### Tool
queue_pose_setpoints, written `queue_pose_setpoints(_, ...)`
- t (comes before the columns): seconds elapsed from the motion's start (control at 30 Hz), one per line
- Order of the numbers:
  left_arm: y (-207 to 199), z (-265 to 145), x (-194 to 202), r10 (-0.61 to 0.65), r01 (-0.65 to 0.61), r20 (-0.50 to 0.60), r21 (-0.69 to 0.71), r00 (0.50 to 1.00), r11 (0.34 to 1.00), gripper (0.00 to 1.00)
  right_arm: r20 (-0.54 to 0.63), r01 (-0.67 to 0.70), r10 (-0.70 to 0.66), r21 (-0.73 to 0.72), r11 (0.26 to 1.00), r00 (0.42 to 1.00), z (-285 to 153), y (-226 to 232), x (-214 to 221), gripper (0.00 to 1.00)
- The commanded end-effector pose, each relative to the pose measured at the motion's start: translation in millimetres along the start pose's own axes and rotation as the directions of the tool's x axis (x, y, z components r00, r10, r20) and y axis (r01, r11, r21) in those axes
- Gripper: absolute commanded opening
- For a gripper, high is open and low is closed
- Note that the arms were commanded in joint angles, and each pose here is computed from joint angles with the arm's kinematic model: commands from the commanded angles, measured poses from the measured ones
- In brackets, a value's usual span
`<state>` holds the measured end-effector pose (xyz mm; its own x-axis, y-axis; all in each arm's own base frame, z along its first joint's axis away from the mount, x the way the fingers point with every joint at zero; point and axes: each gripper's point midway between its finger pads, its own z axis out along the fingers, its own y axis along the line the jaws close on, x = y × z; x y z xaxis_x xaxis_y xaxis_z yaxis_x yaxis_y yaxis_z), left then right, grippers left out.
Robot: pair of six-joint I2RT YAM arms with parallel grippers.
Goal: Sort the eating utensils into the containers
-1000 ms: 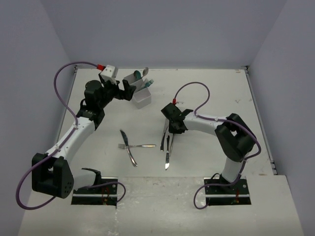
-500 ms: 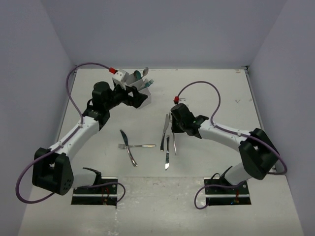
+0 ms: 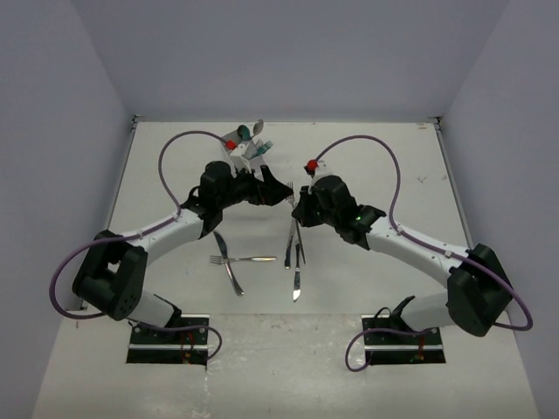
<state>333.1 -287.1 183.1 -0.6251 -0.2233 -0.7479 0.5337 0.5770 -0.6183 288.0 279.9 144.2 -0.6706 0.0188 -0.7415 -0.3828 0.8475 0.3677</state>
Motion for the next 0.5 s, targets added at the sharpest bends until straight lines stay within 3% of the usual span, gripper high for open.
queue_pose_setpoints(0.0,-12.7,10.2,-18.2,-0.059,0.056,0.086,0.035,0.995,0.998,1.00,0.113,0.019,-0.011,-0.073,0.997,0.994,-14.8,20.7,-39.7,0.00)
queue_pose_setpoints(0.1,-12.5,19.6,-12.8,-0.085,0.083,0.074,0.032,0.994,0.996,0.99,0.132,0.020,-0.010,-0.075,0.997,0.991,-18.8,21.8,-45.2,0.00)
queue_pose_setpoints(0.27,-14.9,31.1,-5.7,-0.149,0.146,0.053,0.064,0.987,0.987,0.85,0.177,-0.004,0.017,-0.074,0.997,0.984,-22.7,22.2,-55.4,0.00)
queue_pose_setpoints(0.47,-27.9,36.2,-10.8,-0.147,0.139,0.058,0.121,0.987,0.983,0.52,0.222,-0.025,0.030,-0.025,0.999,0.975,-21.1,13.8,-69.9,0.00)
